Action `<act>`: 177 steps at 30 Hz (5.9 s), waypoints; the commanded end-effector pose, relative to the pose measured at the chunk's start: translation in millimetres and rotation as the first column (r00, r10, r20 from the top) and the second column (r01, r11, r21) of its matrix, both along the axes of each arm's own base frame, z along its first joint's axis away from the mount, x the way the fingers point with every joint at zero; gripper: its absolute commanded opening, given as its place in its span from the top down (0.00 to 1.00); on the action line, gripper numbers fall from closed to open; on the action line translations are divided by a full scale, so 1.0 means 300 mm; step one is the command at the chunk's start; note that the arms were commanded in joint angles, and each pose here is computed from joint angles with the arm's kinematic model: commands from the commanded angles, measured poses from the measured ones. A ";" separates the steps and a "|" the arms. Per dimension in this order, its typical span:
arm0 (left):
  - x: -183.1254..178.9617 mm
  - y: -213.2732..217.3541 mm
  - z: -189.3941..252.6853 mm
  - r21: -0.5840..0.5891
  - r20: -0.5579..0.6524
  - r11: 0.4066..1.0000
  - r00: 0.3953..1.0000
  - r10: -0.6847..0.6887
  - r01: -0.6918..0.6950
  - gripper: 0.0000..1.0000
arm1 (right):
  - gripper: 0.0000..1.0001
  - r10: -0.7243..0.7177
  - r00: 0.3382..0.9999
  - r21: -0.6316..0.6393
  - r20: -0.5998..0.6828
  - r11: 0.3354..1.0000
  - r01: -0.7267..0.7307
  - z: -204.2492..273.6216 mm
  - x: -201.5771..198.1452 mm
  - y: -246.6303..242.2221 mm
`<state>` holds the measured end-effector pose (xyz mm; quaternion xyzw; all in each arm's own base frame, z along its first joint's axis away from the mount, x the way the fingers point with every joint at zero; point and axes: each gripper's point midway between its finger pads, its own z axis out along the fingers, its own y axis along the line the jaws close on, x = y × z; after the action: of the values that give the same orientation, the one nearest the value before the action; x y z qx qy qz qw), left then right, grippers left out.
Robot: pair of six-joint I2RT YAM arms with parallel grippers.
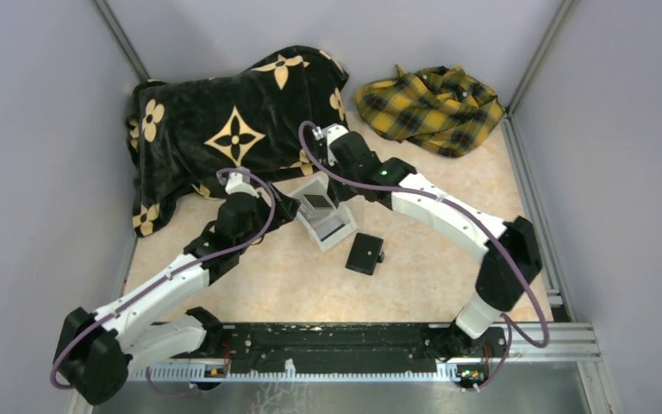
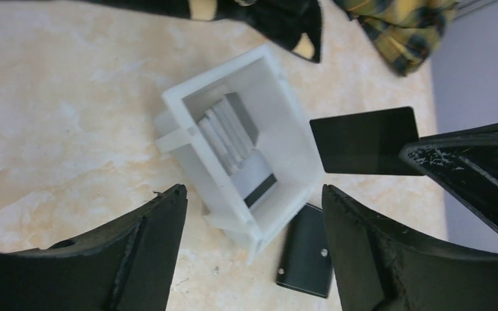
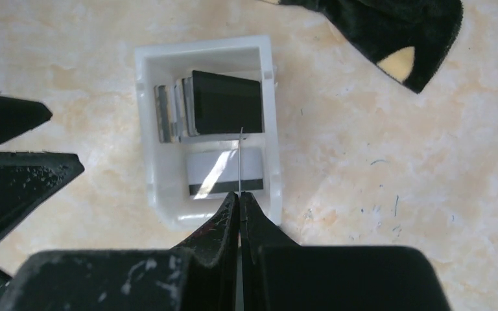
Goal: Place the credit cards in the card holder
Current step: Pick up the credit card from the storage box, then open the card holder at the center of the board.
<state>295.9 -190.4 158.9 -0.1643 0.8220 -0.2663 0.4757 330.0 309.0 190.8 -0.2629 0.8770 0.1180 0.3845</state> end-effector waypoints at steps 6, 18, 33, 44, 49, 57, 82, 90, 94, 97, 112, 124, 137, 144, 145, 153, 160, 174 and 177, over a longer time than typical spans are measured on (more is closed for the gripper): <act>-0.140 -0.151 0.223 0.013 0.272 0.905 0.870 -0.412 0.425 0.10 | 1.00 0.164 0.986 0.279 -0.023 0.948 -0.151 0.185 -0.281 -0.034; -0.314 -0.288 0.271 0.099 0.380 0.640 0.566 -0.732 0.762 0.19 | 1.00 0.366 0.927 0.456 -0.086 0.841 -0.290 0.181 -0.536 -0.067; -0.399 -0.335 0.169 0.070 0.293 0.458 0.421 -0.859 0.886 0.31 | 1.00 0.409 0.907 0.509 -0.102 0.805 -0.306 0.190 -0.536 -0.071; -0.414 -0.369 0.152 0.044 0.283 0.373 0.346 -0.894 0.927 0.43 | 1.00 0.451 0.878 0.551 -0.159 0.779 -0.301 0.137 -0.518 -0.069; -0.419 -0.382 0.143 0.031 0.275 0.336 0.315 -0.908 0.941 0.56 | 1.00 0.462 0.868 0.561 -0.182 0.774 -0.294 0.116 -0.504 -0.057; -0.425 -0.390 0.117 0.010 0.254 0.306 0.293 -0.922 0.952 0.91 | 1.00 0.461 0.867 0.581 -0.190 0.764 -0.279 0.113 -0.463 -0.059; -0.294 -0.433 0.141 -0.244 0.298 0.513 0.567 -0.768 0.823 1.00 | 0.43 0.175 0.985 0.708 0.007 0.694 -0.128 0.076 -0.415 -0.157; -0.290 -0.454 0.128 -0.298 0.301 0.486 0.564 -0.769 0.822 1.00 | 0.44 0.188 0.982 0.741 0.008 0.659 -0.132 0.066 -0.423 -0.144; -0.300 -0.460 0.136 -0.326 0.325 0.457 0.552 -0.768 0.828 1.00 | 0.45 0.191 0.982 0.745 -0.003 0.655 -0.125 0.039 -0.416 -0.135; -0.302 -0.463 0.134 -0.340 0.329 0.447 0.550 -0.768 0.827 1.00 | 0.46 0.192 0.981 0.755 0.000 0.643 -0.126 0.033 -0.412 -0.129; -0.305 -0.484 0.084 -0.423 0.308 0.402 0.546 -0.779 0.812 0.81 | 1.00 0.235 0.972 0.844 0.020 0.518 -0.143 0.059 -0.413 -0.108; -0.202 -0.441 -0.090 -0.384 0.095 0.653 0.732 -0.675 0.652 0.34 | 1.00 -0.003 0.992 0.705 -0.128 0.703 0.093 -0.072 -0.395 -0.249; -0.188 -0.442 -0.219 -0.119 -0.076 0.816 0.814 -0.576 0.566 0.38 | 1.00 -0.346 0.915 0.321 -0.208 0.859 0.398 -0.169 -0.358 -0.422; -0.212 -0.464 -0.280 -0.029 -0.133 0.823 0.814 -0.565 0.567 0.44 | 1.00 -0.376 0.887 0.224 -0.268 0.871 0.437 -0.201 -0.370 -0.394; -0.215 -0.464 -0.290 -0.017 -0.141 0.823 0.814 -0.563 0.567 0.45 | 1.00 -0.380 0.882 0.212 -0.278 0.872 0.442 -0.211 -0.374 -0.389; -0.232 -0.469 -0.349 0.047 -0.178 0.818 0.811 -0.557 0.573 0.53 | 1.00 -0.384 0.866 0.142 -0.319 0.884 0.445 -0.266 -0.382 -0.354; -0.234 -0.470 -0.394 0.085 -0.212 0.813 0.808 -0.550 0.576 0.56 | 1.00 -0.410 0.849 0.087 -0.334 0.883 0.461 -0.304 -0.379 -0.360; -0.245 -0.476 -0.431 0.101 -0.238 0.803 0.798 -0.553 0.587 0.59 | 1.00 -0.460 0.821 0.066 -0.338 0.859 0.508 -0.326 -0.389 -0.413; -0.244 -0.479 -0.433 0.102 -0.240 0.802 0.797 -0.554 0.588 0.59 | 1.00 -0.462 0.817 0.070 -0.345 0.855 0.513 -0.331 -0.390 -0.417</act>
<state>221.0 -329.4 29.1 0.0993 0.8960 -0.3139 0.2981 206.6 182.9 79.1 0.0092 0.9604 0.1100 0.2559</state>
